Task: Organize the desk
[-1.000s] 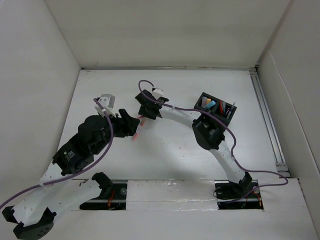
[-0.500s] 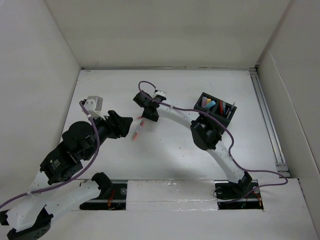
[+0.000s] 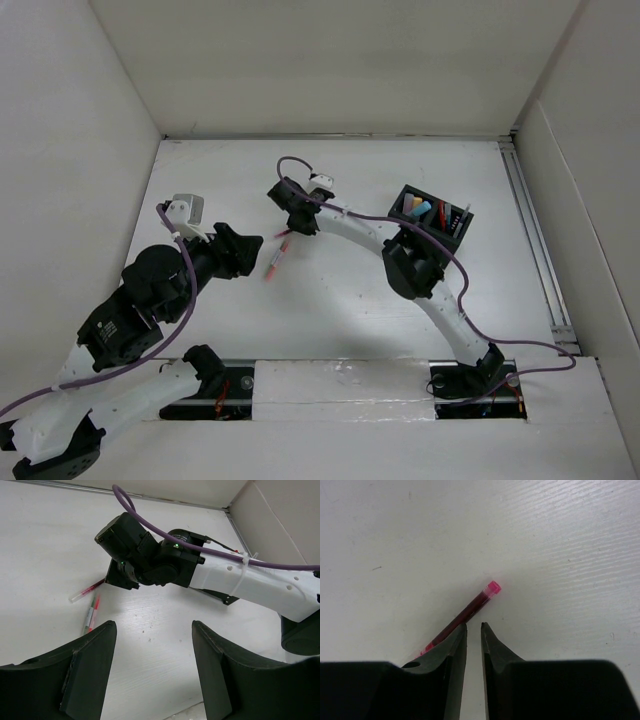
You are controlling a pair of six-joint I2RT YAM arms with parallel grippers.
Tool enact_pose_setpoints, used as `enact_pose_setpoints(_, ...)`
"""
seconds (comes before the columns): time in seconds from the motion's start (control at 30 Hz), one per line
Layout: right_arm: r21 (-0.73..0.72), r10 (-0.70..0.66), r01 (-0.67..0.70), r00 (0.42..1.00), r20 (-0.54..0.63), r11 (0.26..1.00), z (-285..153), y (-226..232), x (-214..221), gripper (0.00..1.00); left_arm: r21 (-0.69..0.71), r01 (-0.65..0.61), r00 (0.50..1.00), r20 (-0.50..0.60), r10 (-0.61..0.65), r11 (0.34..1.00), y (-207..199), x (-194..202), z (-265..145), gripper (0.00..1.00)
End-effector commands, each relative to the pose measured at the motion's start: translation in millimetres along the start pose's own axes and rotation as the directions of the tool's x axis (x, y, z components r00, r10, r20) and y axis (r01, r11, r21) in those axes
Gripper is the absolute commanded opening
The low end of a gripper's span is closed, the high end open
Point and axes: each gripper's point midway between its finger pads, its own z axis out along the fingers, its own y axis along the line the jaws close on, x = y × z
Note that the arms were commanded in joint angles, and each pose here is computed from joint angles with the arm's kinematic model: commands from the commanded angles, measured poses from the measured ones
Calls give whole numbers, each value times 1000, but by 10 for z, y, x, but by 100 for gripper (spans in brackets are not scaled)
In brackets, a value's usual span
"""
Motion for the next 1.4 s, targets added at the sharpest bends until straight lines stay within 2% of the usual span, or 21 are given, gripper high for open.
enact_pose_setpoints(0.0,-61,38,-34,997,73,998,-197,162,-296,24,6,-3,999,46,3,1000,-19,-130,-27,57)
enact_pose_setpoints(0.03,-54,50,-45,996,78,997,-164,132,-356,28,6,-3,999,46,3,1000,-19,-130,-27,57)
enact_pose_setpoints(0.07,-56,50,-45,996,79,997,-161,137,-358,36,2,-4,999,46,4,1000,-13,-130,-27,57)
enact_pose_setpoints(0.17,-71,67,-62,995,79,996,-113,173,-393,47,1,-4,999,47,4,1000,-10,-128,-23,57)
enact_pose_setpoints(0.43,-5,60,-60,998,27,998,-62,67,-320,49,-16,-7,998,55,8,1000,16,-162,-33,57)
enact_pose_setpoints(0.67,48,33,-32,999,-18,998,6,-32,-183,44,-46,-12,996,84,16,999,73,-253,-79,57)
enact_pose_setpoints(1.13,41,26,-24,999,-35,999,126,38,-107,42,-66,-26,990,134,34,997,78,-488,-200,56)
enact_pose_setpoints(1.37,15,1,-1,999,-41,1000,178,86,-74,20,-109,-38,991,127,52,993,167,-418,-157,57)
